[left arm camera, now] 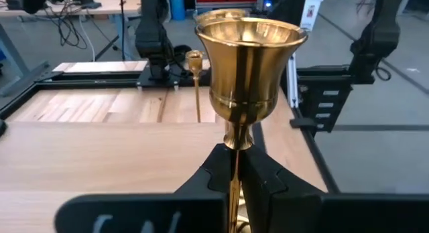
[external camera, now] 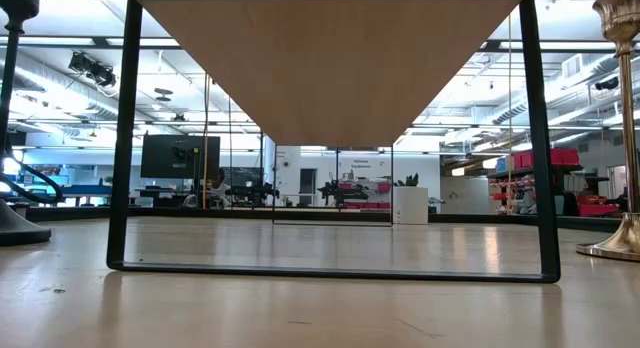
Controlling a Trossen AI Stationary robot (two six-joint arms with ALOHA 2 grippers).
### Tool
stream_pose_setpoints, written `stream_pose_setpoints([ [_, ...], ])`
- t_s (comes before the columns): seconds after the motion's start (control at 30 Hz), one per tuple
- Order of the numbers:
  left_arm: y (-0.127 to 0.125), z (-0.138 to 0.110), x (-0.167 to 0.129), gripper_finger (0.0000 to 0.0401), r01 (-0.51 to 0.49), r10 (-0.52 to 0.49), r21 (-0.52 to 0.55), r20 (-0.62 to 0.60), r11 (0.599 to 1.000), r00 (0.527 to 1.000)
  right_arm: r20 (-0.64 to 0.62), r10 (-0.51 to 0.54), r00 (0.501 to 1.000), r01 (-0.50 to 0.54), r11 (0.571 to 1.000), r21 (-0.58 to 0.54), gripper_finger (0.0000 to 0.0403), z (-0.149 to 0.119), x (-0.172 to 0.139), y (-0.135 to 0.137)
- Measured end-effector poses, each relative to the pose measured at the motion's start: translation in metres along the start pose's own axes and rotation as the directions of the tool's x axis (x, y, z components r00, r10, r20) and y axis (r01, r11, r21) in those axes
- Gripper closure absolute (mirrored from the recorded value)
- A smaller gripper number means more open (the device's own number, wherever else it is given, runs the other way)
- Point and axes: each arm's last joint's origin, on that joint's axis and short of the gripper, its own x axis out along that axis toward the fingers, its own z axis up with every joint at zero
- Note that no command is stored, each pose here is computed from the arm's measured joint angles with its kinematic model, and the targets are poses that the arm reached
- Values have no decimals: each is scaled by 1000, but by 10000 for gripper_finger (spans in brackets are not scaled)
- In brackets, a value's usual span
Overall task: Pick & Place candle stick holders
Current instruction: Align the middle left golden candle holder with the golden candle holder on the shelf
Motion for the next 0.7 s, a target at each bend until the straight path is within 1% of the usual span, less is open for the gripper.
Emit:
stream_pose_setpoints([
  [0.07,-2,0,2,387,6,-5,-11,10,1000,1000,0,0,1000,0,1000,0,261,0,0,0],
  [0.13,-3,-2,4,386,12,-12,10,6,1000,1000,0,0,1000,0,1000,0,261,0,0,0],
  [0.2,-6,0,6,385,37,-37,-1,31,999,999,0,0,1000,0,1000,0,261,0,0,0],
  [0.37,-7,-8,14,386,26,-26,26,-2,999,1000,-2,0,1000,0,1000,0,261,0,0,0],
  [0.7,-6,-10,18,384,23,-22,23,-5,999,1000,-3,-1,1000,1,1000,0,261,0,0,0],
])
